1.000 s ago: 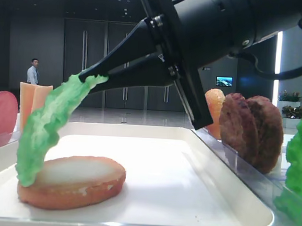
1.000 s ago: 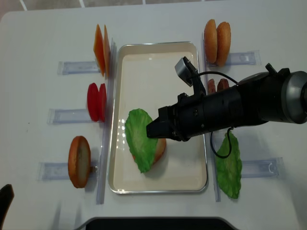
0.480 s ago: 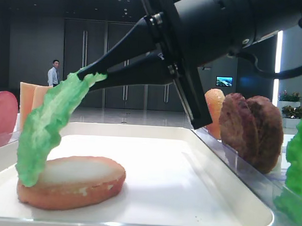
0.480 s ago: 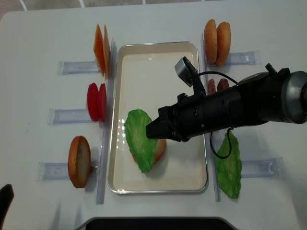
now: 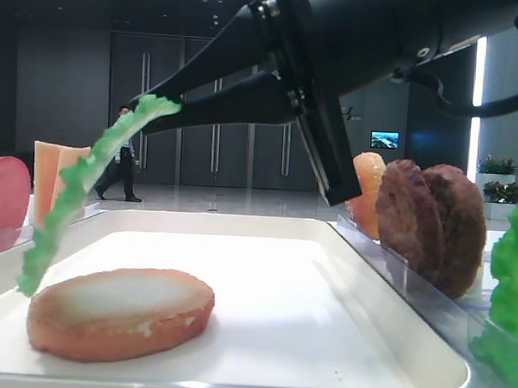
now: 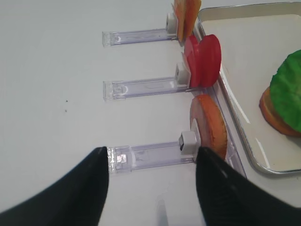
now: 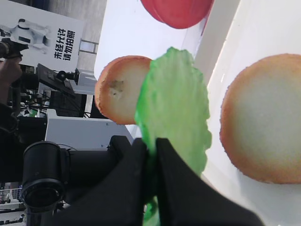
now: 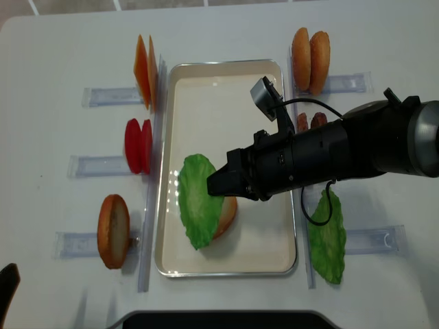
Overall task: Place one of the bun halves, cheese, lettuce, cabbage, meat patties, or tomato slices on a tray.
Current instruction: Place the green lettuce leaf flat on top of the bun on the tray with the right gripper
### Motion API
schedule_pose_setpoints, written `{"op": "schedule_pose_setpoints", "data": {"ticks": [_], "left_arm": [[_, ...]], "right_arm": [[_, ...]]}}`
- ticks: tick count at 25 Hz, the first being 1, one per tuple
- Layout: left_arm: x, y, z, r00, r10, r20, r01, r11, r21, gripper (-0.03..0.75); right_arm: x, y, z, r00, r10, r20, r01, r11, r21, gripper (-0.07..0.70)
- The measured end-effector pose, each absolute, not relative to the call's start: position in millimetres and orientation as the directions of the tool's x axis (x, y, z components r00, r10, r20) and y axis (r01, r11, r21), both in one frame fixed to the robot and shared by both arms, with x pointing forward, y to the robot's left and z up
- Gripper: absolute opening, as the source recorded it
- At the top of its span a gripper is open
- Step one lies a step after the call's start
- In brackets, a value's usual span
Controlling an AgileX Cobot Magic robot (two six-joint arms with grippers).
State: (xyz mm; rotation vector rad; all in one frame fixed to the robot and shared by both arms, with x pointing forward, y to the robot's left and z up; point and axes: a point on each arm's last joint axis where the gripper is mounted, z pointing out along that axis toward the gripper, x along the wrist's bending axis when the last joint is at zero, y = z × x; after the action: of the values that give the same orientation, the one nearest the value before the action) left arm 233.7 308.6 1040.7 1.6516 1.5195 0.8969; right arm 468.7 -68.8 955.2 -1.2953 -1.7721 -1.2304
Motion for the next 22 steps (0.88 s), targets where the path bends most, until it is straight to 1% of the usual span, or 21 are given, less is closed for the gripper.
{"op": "schedule_pose_setpoints", "data": {"ticks": [9,20,22], "left_arm": [[234,309,1041,0.068,0.997,0.027,0.505,-0.057,0.861,0.454],[234,309,1041,0.068,0.997,0.027,0.505,-0.057,0.861,0.454],[234,309,1041,0.068,0.997,0.027,0.505,-0.057,0.861,0.454]], "right_arm": [[464,-64,954,-0.335,0.37,0.867,0.942,0.104,0.319,0.024],[474,-57,945,-0.324,0.378,0.867,0.946,0.106,0.308,0.024],[475,-57,941,-0.318,0.384,0.867,0.948,0.11,0.299,0.024]]}}
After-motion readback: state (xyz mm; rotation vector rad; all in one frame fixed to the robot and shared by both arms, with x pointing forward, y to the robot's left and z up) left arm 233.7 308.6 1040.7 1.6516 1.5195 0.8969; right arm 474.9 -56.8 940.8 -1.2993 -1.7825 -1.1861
